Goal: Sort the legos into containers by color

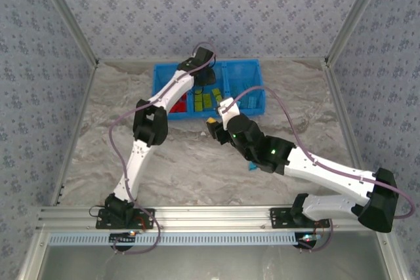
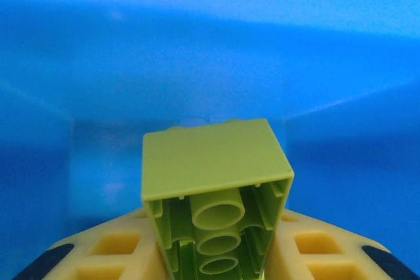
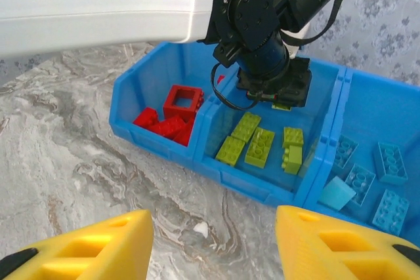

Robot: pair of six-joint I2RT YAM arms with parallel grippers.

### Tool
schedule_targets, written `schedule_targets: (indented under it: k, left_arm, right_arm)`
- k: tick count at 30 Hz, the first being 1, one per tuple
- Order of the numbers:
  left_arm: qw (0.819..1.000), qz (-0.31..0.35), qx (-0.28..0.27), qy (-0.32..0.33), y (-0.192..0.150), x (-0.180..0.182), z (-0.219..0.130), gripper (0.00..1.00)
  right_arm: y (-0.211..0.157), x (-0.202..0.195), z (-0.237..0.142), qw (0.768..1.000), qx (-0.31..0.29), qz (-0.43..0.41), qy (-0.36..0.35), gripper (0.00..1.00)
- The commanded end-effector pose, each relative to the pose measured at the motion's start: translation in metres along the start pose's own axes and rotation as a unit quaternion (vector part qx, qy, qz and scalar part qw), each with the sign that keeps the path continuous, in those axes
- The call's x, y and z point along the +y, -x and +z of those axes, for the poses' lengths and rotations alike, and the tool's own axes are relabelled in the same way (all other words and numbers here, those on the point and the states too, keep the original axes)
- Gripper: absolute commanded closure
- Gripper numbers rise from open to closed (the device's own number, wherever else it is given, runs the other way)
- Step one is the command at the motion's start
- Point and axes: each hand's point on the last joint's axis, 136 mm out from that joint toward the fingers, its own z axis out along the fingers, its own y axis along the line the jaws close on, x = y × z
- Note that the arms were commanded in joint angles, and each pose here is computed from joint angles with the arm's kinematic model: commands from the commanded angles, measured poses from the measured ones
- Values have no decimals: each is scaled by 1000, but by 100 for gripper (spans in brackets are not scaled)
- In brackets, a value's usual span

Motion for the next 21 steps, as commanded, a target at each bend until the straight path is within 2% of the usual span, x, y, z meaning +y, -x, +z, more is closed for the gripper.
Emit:
schedule_targets:
  k: [1, 10, 14, 18, 21]
  left_arm:
    - [1000, -4, 28, 5, -12, 6, 4, 64]
    - [1000, 5, 30, 2, -5, -1, -25, 45]
    - [1000, 5, 16, -8, 7, -10, -55, 43]
    - [999, 6, -27, -34, 28, -30, -109, 43]
    - [996, 1, -65, -56, 41, -42, -162, 43]
  right_arm:
    - [-6, -7, -4, 1000, 6, 17, -14, 45]
    - [-29, -32, -1, 996, 52, 48, -55, 44]
    - [-38, -43, -10, 993, 66, 61, -75, 44]
    - [-50, -59, -21, 984, 89, 101, -116, 45]
    - [-71, -78, -34, 962, 122, 162, -180, 45]
